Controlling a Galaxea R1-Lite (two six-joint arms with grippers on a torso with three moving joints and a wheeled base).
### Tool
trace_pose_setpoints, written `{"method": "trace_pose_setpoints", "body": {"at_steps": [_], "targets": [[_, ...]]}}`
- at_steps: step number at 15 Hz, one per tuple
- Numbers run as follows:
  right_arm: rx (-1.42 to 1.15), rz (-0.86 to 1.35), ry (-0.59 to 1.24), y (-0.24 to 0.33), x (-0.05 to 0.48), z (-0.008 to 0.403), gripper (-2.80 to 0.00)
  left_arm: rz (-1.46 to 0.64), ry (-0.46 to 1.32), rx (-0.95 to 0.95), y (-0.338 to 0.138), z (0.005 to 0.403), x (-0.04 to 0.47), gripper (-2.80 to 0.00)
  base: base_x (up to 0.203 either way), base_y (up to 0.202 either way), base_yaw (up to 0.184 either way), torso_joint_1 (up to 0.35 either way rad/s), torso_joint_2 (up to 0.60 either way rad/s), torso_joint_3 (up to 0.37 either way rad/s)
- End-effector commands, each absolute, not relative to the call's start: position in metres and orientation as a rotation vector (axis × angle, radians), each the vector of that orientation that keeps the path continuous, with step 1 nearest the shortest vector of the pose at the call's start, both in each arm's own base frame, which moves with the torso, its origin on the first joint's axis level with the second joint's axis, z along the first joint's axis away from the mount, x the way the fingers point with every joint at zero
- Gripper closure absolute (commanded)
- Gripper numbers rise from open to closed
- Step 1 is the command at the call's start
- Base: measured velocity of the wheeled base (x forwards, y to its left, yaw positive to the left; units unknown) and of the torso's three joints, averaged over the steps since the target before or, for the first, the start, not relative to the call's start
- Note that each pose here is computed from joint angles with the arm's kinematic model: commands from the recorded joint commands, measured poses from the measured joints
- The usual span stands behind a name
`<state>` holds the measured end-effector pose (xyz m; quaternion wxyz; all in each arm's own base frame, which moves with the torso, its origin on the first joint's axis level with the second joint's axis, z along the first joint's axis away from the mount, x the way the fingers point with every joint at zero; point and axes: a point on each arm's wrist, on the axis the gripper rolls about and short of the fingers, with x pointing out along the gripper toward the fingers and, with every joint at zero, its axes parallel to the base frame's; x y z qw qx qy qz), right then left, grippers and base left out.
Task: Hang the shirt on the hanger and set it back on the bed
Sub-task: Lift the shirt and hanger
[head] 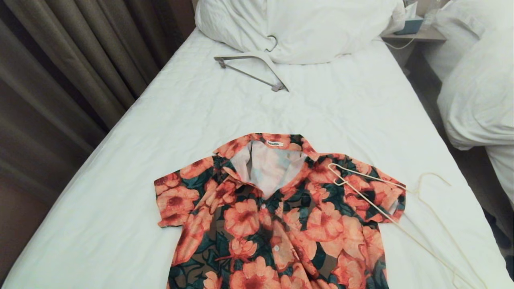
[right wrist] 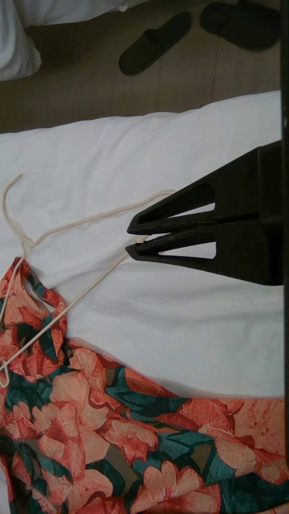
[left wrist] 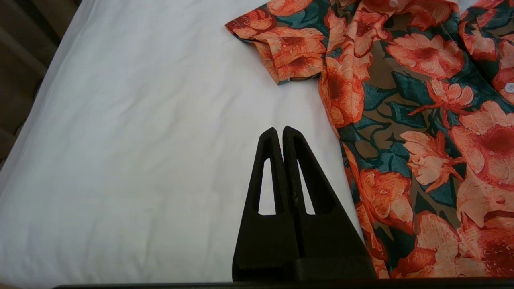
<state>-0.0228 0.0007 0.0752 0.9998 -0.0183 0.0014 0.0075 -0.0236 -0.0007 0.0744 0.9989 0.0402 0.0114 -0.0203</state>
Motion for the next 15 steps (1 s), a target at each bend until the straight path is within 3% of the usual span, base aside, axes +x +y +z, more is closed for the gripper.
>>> {"method": "trace_pose_setpoints", "body": {"at_steps": [1,7,11,15], "targets": [[-0.04,0.015,0.004,0.001,-0.023,0.075,0.0,-0.041,0.024,0.081,-0.001,0.074,-0.024,0.0,0.0,0.0,0.0,0.0,0.0,0.0],[-0.078,0.05,-0.009,0.002,-0.025,0.1,0.0,-0.041,0.024,0.081,-0.001,0.074,-0.024,0.0,0.0,0.0,0.0,0.0,0.0,0.0],[0.034,0.1,0.255,0.002,0.015,0.144,0.0,-0.041,0.024,0.081,-0.001,0.074,-0.024,0.0,0.0,0.0,0.0,0.0,0.0,0.0],[0.286,0.042,0.573,0.0,0.109,0.165,0.0,-0.041,0.024,0.081,-0.001,0.074,-0.024,0.0,0.0,0.0,0.0,0.0,0.0,0.0]]}}
